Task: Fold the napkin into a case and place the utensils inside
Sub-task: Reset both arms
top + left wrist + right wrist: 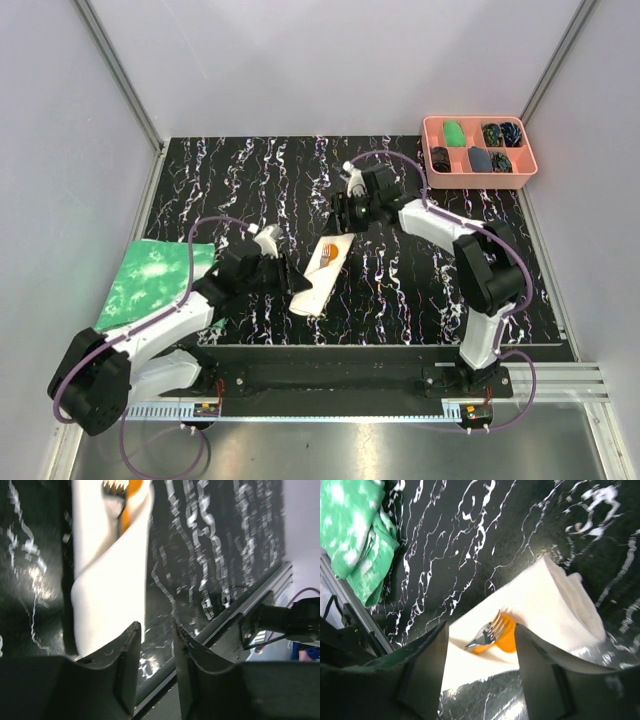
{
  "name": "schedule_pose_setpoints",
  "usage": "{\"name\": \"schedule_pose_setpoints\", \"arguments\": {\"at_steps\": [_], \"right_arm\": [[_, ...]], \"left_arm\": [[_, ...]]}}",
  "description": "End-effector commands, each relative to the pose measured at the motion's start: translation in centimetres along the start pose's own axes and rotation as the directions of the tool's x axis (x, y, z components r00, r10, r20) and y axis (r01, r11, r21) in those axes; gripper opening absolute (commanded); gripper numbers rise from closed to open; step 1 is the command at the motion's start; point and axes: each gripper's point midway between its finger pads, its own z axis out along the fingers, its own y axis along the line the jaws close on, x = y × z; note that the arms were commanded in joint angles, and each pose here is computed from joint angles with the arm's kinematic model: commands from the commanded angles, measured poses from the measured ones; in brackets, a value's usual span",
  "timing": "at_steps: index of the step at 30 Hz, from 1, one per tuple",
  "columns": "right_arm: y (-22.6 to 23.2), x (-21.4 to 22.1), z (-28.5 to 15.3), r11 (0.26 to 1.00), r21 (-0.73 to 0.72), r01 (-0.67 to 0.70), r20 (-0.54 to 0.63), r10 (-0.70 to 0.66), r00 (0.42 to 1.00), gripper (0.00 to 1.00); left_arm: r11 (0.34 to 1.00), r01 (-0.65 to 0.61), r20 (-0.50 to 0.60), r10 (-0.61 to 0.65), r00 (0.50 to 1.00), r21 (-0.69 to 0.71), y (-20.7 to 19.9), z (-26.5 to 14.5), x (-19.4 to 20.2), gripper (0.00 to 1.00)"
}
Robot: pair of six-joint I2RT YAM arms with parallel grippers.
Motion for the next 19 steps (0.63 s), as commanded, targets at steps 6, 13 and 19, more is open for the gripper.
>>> {"name": "schedule_pose_setpoints", "arguments": {"at_steps": [6,13,19], "right_arm": [[0.7,-1.5,-11.1,0.927,0.355,-0.119,0.156,0.067,0.986,1.00],[-0.7,2.6,-17.7,0.857,0.454,-0.245,0.360,0.075,0.930,1.00],[1.8,4.3,-19.2,0.920,0.322,-0.222,0.424,0.069,0.903,1.00]], "left_arm": [[0.991,-0.114,0.171,0.101,0.980,0.073,-4.3,-3.2,-4.6,0.43],[0.978,-0.158,0.275,0.115,0.954,0.137,-6.2,-5.2,-5.8,0.46],[0.952,-0.186,0.342,0.095,0.935,0.243,-8.6,-6.7,-6.6,0.48]]}}
